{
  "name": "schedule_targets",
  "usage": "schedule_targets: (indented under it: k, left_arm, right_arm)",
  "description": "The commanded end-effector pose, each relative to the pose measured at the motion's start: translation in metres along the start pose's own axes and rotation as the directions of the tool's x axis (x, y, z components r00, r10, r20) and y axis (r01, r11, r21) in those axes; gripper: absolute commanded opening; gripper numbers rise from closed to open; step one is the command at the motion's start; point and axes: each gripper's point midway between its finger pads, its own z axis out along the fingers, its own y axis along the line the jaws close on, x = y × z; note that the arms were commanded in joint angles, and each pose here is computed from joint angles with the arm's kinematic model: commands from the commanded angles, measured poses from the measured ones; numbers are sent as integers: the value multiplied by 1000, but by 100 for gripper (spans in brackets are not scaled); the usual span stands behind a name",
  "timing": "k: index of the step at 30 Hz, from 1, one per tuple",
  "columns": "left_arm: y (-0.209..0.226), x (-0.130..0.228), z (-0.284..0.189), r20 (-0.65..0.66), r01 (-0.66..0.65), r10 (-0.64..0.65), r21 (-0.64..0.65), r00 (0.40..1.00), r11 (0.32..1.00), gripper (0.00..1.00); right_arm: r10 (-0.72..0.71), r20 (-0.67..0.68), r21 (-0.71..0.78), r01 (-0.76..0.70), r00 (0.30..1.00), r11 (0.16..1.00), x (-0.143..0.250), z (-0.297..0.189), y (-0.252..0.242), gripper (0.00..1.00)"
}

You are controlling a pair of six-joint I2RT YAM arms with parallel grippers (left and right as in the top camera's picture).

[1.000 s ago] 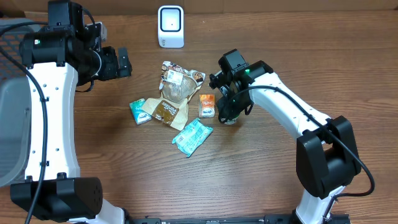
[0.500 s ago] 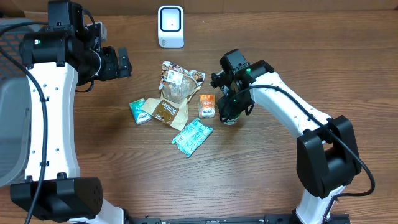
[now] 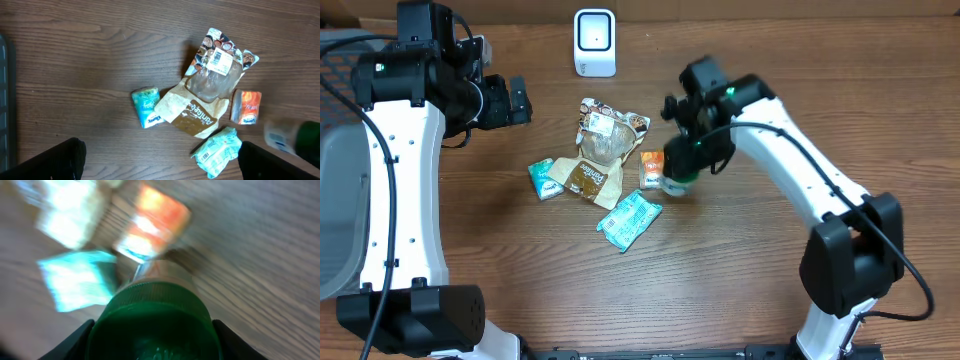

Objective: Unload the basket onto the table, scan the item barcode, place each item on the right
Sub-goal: 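Lift the jar and swing it toward the scanner face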

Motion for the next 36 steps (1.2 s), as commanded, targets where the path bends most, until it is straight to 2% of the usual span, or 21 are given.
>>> schedule_targets:
  k: [1,4,9,13,15,27,36]
  left_arm:
    - [-6,-5,-9,32,-18,18,16,999,1000,100]
    - [-6,-5,-9,32,-18,18,16,999,1000,100]
    - [-6,-5,-9,32,-18,18,16,999,1000,100]
    - [-6,-5,-9,32,-18,18,16,999,1000,100]
    - [-6,-5,-9,32,-18,18,16,999,1000,99]
    - [-6,-5,-9,32,-18,18,16,999,1000,100]
    - [-6,-5,-9,32,-18,18,16,999,1000,99]
  right_arm:
    - [3,176,-229,38,984,973,-27,-71,44,13]
    - [0,222,-354,81,975,932,-31,-99,61,13]
    - [-75,365,-537,276,928,797,-28,-149,84,13]
    - [-66,476,-617,386,877,686,-21,-181,82,14]
    - [-48,513,-631,414,857,656,-18,-192,76,15]
    - [-43,541,-623,435,840,650,-16,-198,68,16]
    - [-33,510,-629,399,859,668,-14,-194,66,14]
